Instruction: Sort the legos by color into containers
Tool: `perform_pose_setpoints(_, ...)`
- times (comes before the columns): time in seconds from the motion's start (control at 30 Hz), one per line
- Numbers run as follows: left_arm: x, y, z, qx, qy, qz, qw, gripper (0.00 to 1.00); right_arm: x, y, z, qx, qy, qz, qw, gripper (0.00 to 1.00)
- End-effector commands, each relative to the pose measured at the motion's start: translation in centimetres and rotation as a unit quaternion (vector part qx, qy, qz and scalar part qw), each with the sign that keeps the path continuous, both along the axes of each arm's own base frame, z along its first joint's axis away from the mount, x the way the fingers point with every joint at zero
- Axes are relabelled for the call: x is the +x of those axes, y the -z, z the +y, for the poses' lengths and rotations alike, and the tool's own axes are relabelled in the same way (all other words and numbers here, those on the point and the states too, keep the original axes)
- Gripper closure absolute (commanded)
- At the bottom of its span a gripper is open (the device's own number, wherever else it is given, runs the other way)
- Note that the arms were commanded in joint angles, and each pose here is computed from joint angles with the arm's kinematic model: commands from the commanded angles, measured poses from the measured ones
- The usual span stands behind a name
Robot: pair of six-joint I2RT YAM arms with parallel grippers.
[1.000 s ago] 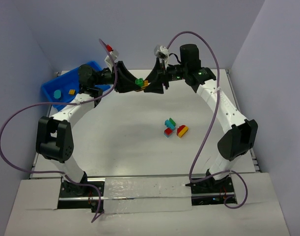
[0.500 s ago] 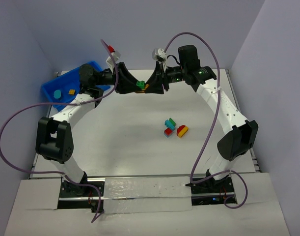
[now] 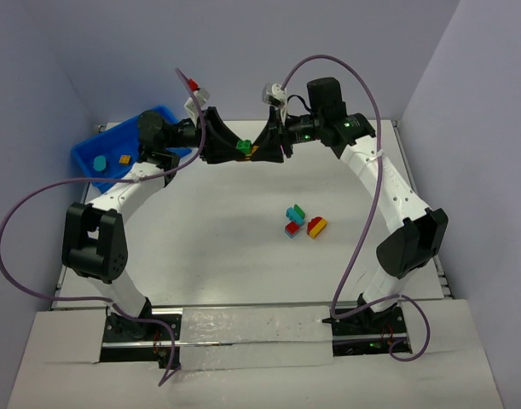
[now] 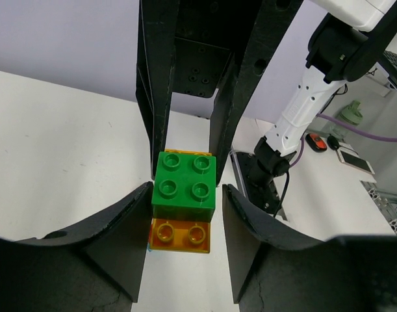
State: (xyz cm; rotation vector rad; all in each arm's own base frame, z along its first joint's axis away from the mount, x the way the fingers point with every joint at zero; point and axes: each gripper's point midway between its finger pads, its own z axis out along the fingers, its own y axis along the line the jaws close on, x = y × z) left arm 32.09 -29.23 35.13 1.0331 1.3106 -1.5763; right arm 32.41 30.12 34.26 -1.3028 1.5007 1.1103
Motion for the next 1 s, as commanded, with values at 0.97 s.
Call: perform_pose_setpoints(0.97,0.8,-2.5,0.3,-0.011,-0.037,-0.034,0.999,0.38,0.5,-1.6,0.6,-0.001,0.019,-0.054,0.998,1.0)
